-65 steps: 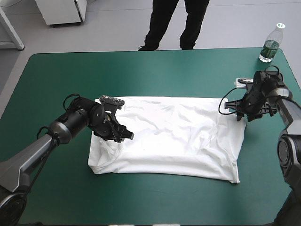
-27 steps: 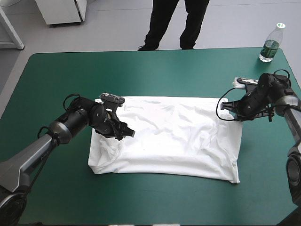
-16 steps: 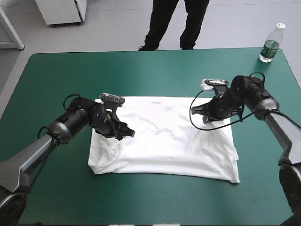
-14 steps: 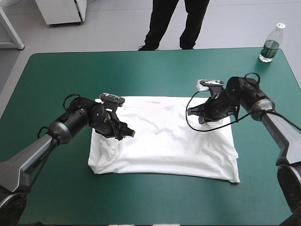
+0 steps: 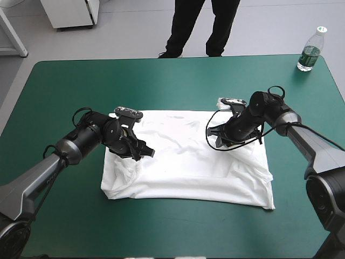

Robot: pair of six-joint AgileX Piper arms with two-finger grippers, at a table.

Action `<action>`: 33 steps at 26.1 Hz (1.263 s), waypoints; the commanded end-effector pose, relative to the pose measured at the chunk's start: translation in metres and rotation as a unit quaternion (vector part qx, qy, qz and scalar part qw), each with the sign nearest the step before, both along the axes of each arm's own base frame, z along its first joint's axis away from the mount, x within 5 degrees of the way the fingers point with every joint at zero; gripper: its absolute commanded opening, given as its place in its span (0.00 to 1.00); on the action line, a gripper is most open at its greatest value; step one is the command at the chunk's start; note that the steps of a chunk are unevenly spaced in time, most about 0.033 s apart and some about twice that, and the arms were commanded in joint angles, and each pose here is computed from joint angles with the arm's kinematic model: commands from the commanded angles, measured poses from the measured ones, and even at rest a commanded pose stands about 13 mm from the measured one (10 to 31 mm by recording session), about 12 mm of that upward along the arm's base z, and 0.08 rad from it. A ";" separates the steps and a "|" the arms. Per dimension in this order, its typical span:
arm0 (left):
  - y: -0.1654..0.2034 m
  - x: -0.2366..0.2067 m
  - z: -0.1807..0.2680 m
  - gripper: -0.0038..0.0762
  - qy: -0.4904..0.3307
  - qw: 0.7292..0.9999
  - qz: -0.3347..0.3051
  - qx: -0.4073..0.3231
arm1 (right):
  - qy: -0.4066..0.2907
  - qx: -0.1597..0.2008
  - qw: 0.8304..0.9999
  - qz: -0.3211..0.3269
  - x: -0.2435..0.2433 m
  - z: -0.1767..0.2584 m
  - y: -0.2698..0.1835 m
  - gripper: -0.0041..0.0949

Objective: Fold the cloth

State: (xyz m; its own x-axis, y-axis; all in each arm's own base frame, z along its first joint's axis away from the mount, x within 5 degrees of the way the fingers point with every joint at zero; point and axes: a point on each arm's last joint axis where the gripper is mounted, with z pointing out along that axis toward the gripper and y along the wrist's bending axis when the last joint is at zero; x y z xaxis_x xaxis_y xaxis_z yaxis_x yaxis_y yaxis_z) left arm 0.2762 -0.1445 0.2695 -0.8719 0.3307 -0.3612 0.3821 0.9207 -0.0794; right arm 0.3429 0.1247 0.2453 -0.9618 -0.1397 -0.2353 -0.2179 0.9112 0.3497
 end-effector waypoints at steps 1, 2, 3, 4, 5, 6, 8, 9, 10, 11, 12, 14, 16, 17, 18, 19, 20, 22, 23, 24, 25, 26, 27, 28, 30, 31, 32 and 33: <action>-0.002 -0.002 0.023 0.56 -0.039 0.999 0.001 -0.026 | -0.025 0.027 0.999 0.002 -0.005 0.024 0.002 0.55; -0.002 -0.002 0.023 0.56 -0.038 0.999 0.001 -0.026 | -0.023 0.026 0.999 0.003 -0.005 0.025 0.002 0.55; -0.002 -0.003 0.023 0.56 -0.037 0.999 0.001 -0.026 | -0.022 0.025 0.999 0.006 -0.007 0.026 0.001 0.54; -0.001 -0.003 0.023 0.56 -0.037 0.999 0.000 -0.023 | -0.025 0.023 0.999 0.009 -0.008 0.030 0.001 0.52; -0.001 -0.003 0.023 0.56 -0.037 0.999 -0.001 -0.020 | -0.025 0.021 0.999 0.012 -0.010 0.033 0.000 0.51; 0.000 -0.004 0.024 0.56 -0.035 0.999 -0.001 -0.018 | -0.030 0.015 0.999 0.016 -0.012 0.037 -0.002 0.49; 0.001 -0.007 0.026 0.56 -0.031 0.999 -0.002 -0.015 | -0.043 -0.001 0.999 0.019 -0.016 0.047 -0.006 0.48; 0.002 -0.008 0.027 0.56 -0.030 0.999 -0.003 -0.012 | -0.049 -0.014 0.998 0.020 -0.020 0.052 -0.009 0.47; 0.003 -0.010 0.029 0.56 -0.029 1.000 -0.003 -0.011 | -0.054 -0.028 0.998 0.021 -0.024 0.057 -0.013 0.47; 0.005 -0.012 0.031 0.56 -0.029 1.000 -0.003 -0.010 | -0.057 -0.043 0.997 0.022 -0.028 0.062 -0.016 0.47; 0.007 -0.015 0.034 0.56 -0.029 1.000 -0.003 -0.005 | -0.059 -0.058 0.996 0.025 -0.032 0.066 -0.020 0.47; 0.012 -0.019 0.039 0.56 -0.030 0.999 0.006 0.009 | -0.062 -0.081 0.994 0.030 -0.040 0.074 -0.026 0.47; 0.019 -0.025 0.046 0.56 -0.036 0.999 0.015 0.026 | -0.073 -0.085 0.993 0.021 -0.047 0.084 -0.030 0.47; 0.023 -0.028 0.049 0.56 -0.038 0.998 0.019 0.037 | -0.082 -0.084 0.993 0.021 -0.051 0.090 -0.031 0.47; 0.026 -0.032 0.051 0.56 -0.036 0.998 0.022 0.042 | -0.086 -0.082 0.993 0.020 -0.054 0.093 -0.032 0.47; 0.029 -0.035 0.053 0.56 -0.031 0.998 0.023 0.050 | -0.088 -0.082 0.993 0.018 -0.058 0.097 -0.033 0.47; 0.033 -0.039 0.055 0.56 -0.024 0.997 0.025 0.062 | -0.086 -0.086 0.992 0.017 -0.062 0.100 -0.034 0.47; 0.038 -0.047 0.055 0.56 -0.012 0.997 0.029 0.075 | -0.081 -0.097 0.992 0.018 -0.070 0.102 -0.038 0.47; 0.040 -0.051 0.054 0.56 -0.006 0.996 0.034 0.077 | -0.079 -0.101 0.992 0.018 -0.076 0.103 -0.041 0.47; 0.042 -0.056 0.053 0.56 0.001 0.996 0.044 0.077 | -0.080 -0.102 0.991 0.015 -0.082 0.104 -0.043 0.47; 0.047 -0.065 0.048 0.56 0.019 0.995 0.066 0.077 | -0.086 -0.102 0.991 0.003 -0.094 0.108 -0.047 0.47; 0.049 -0.069 0.046 0.56 0.025 0.994 0.076 0.077 | -0.088 -0.102 0.991 0.000 -0.100 0.108 -0.049 0.47; 0.053 -0.077 0.042 0.56 0.033 0.992 0.091 0.076 | -0.091 -0.108 0.990 -0.011 -0.114 0.108 -0.054 0.47; 0.055 -0.080 0.041 0.56 0.035 0.992 0.098 0.075 | -0.090 -0.110 0.990 -0.015 -0.120 0.107 -0.057 0.47; 0.056 -0.084 0.032 0.56 0.049 0.988 0.126 0.069 | -0.093 -0.104 0.990 -0.031 -0.140 0.107 -0.062 0.47; 0.054 -0.085 0.021 0.56 0.057 0.988 0.129 0.058 | -0.094 -0.101 0.990 -0.040 -0.152 0.105 -0.065 0.47; 0.054 -0.085 0.016 0.56 0.060 0.987 0.137 0.053 | -0.094 -0.100 0.990 -0.044 -0.155 0.104 -0.066 0.47; 0.052 -0.084 0.003 0.56 0.072 0.987 0.136 0.054 | -0.094 -0.099 0.990 -0.045 -0.163 0.104 -0.068 0.47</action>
State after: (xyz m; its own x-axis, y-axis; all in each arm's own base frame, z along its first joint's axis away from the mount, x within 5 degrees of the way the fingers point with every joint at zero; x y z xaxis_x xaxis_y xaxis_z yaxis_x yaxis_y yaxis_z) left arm 0.1922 -0.0892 0.2755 -0.9762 0.1310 -0.1730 0.1289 0.9914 0.0236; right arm 0.1913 0.0599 0.3381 -0.9328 -0.1330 -0.3350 -0.1812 0.9765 0.1169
